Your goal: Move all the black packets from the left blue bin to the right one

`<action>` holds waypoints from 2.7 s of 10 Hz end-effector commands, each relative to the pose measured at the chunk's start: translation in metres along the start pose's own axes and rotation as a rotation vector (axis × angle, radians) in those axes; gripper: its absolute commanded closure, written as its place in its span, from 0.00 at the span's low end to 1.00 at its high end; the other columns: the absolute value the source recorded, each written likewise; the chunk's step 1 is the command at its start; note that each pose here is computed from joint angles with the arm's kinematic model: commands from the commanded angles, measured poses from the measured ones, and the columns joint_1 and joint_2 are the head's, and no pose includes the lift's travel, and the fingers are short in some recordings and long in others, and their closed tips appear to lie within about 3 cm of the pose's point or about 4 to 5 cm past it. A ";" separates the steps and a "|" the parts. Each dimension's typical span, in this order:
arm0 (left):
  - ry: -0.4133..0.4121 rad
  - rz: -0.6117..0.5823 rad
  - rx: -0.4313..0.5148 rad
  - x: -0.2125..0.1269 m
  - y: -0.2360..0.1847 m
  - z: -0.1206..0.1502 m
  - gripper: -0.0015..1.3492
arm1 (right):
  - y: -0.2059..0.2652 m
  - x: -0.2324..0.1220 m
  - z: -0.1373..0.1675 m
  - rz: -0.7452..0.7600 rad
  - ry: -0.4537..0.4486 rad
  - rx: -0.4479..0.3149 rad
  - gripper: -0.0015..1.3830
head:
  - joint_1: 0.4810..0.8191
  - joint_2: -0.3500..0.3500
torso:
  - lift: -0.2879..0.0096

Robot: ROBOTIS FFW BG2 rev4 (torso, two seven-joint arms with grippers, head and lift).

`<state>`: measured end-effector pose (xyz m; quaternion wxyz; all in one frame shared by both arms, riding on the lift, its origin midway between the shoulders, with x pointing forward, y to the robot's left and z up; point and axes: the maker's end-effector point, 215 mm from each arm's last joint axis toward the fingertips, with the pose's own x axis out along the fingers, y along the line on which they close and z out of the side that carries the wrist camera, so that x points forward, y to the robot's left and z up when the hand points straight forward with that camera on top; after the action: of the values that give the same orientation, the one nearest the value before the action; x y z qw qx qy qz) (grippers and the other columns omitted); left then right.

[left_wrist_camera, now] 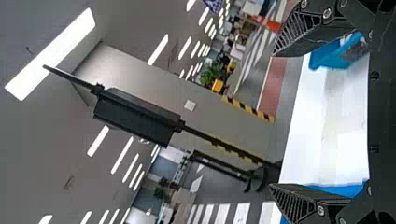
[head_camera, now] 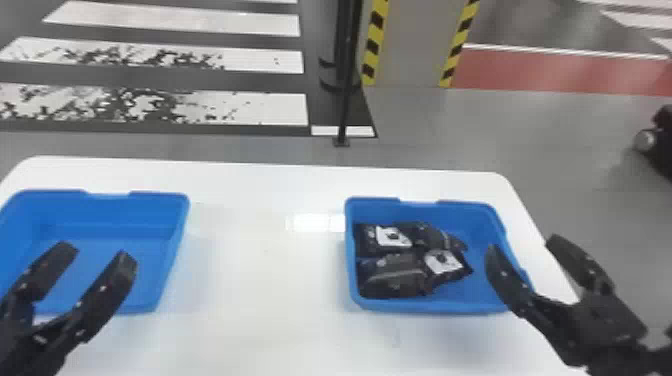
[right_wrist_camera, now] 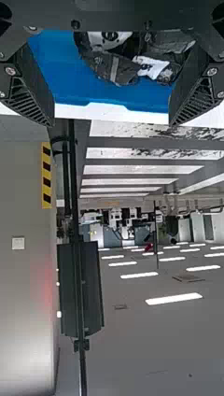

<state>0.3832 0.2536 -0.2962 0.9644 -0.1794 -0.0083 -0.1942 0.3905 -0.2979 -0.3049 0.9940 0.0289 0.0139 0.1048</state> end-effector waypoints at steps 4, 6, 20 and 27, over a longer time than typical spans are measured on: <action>0.082 0.165 0.160 -0.027 0.010 0.009 0.12 | 0.034 -0.038 0.002 -0.008 0.008 0.065 0.10 | 0.63 0.49 | 0.46; 0.150 0.156 0.135 -0.023 0.000 -0.011 0.12 | 0.043 -0.026 0.005 0.003 -0.017 0.072 0.10 | 0.63 0.50 | 0.46; 0.189 0.174 0.128 -0.022 0.003 -0.022 0.12 | 0.053 -0.018 0.002 0.037 -0.023 0.103 0.10 | 0.63 0.51 | 0.46; 0.201 0.179 0.131 -0.024 0.006 -0.024 0.12 | 0.054 -0.020 0.003 0.046 -0.020 0.102 0.10 | 0.63 0.52 | 0.46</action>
<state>0.3620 0.2593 -0.3239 0.9835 -0.0937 0.0931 -0.1239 0.3600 -0.2492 -0.2991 0.9887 0.0800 0.0089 0.1266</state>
